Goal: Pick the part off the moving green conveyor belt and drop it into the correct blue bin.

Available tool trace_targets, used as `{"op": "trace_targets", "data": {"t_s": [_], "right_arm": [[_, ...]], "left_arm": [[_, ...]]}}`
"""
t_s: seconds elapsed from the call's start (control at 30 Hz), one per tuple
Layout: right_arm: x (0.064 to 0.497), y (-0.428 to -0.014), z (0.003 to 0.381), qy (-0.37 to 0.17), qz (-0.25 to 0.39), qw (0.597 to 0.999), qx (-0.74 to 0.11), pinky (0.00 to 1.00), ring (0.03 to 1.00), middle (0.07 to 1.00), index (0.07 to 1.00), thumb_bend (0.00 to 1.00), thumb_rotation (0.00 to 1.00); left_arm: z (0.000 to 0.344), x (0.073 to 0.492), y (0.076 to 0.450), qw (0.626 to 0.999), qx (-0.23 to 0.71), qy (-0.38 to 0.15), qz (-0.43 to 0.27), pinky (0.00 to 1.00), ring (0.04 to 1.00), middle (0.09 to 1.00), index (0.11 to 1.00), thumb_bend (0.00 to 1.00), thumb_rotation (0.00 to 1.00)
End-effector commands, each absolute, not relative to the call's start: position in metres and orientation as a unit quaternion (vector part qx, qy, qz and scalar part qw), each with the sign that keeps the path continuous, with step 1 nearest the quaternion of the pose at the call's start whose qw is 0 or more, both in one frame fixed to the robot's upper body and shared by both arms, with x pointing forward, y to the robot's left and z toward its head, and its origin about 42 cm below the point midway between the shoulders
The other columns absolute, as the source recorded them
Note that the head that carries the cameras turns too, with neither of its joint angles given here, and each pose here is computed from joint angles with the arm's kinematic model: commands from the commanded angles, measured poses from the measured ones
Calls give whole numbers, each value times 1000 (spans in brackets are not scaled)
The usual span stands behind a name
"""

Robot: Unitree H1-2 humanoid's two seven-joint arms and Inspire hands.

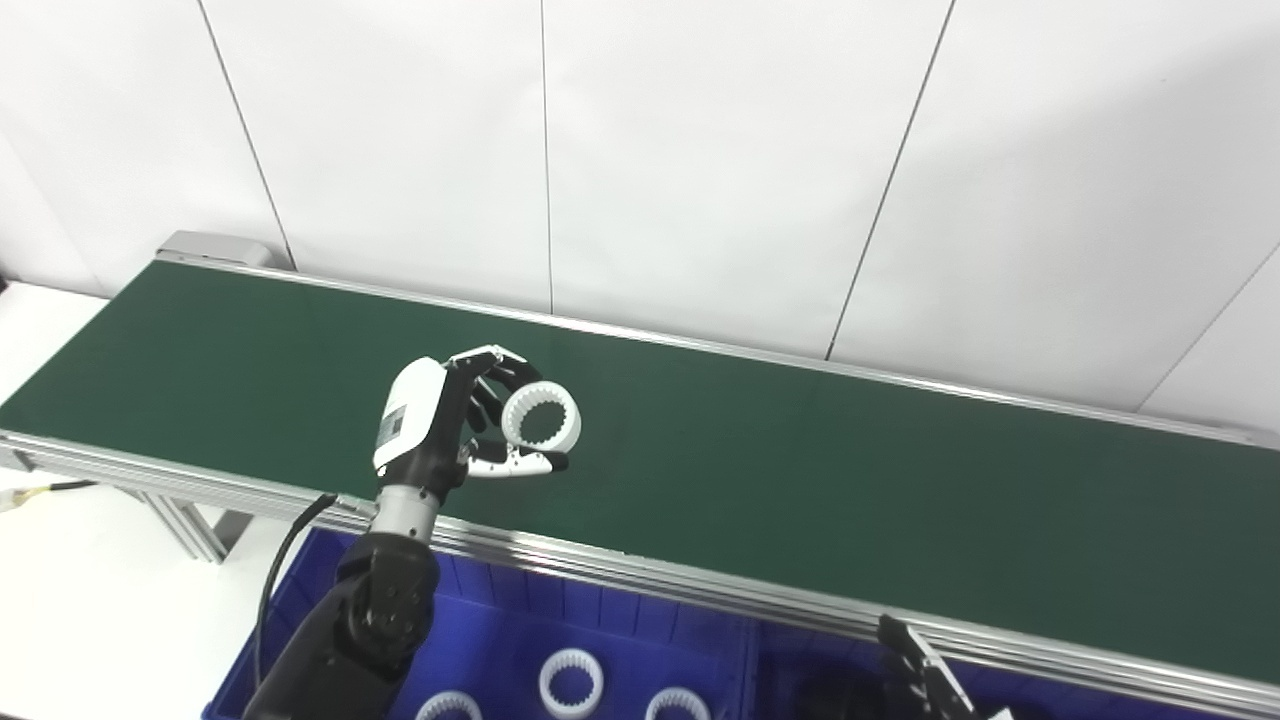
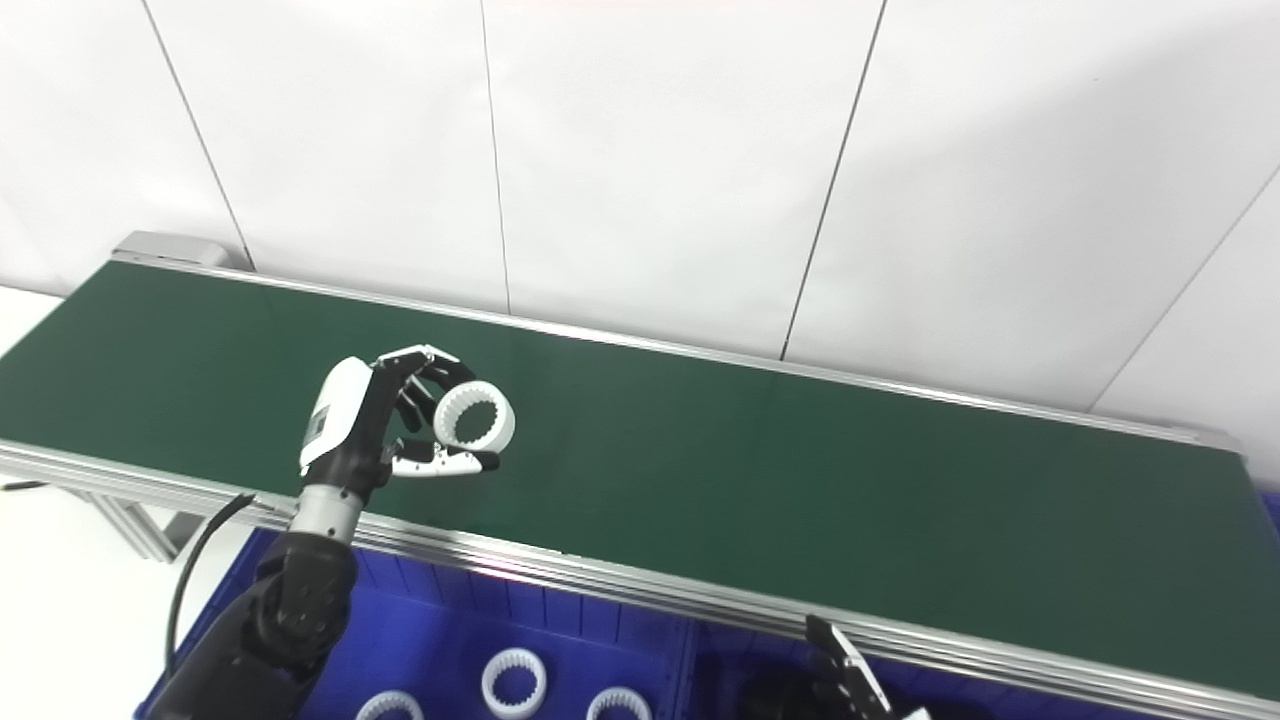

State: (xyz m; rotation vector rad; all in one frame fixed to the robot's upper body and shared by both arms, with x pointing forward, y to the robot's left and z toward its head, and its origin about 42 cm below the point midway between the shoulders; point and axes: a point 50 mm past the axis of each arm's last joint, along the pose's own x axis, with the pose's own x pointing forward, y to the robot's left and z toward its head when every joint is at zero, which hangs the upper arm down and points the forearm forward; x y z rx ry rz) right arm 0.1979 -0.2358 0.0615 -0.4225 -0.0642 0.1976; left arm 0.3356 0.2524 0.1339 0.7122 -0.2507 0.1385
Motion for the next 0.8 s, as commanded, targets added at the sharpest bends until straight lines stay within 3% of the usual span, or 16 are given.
{"op": "trace_targets", "data": {"t_s": [0.0, 0.13, 0.37, 0.5, 0.67, 0.77], "right_arm": [[199, -233, 74, -64, 94, 972, -206, 759, 850, 890, 908, 704, 406], [200, -230, 81, -70, 96, 972, -203, 753, 852, 895, 910, 695, 377], [204, -227, 88, -71, 97, 974, -194, 764, 857, 897, 910, 730, 448], [208, -228, 91, -69, 98, 973, -196, 763, 860, 907, 922, 765, 517], [212, -228, 97, -64, 95, 974, -196, 771, 859, 905, 919, 774, 525], [212, -227, 101, -65, 94, 974, -197, 768, 858, 901, 917, 768, 524]], "left_arm": [[151, 331, 254, 924, 340, -167, 61, 323, 371, 479, 538, 493, 0], [146, 306, 254, 924, 348, -156, 17, 296, 367, 497, 533, 492, 0], [133, 281, 257, 924, 353, -144, -45, 415, 423, 529, 479, 497, 0], [128, 271, 254, 914, 374, -131, -80, 315, 438, 522, 479, 498, 0], [118, 258, 242, 914, 369, -104, -130, 357, 400, 522, 501, 495, 0], [114, 250, 237, 903, 388, -98, -156, 415, 423, 510, 498, 498, 0]]}}
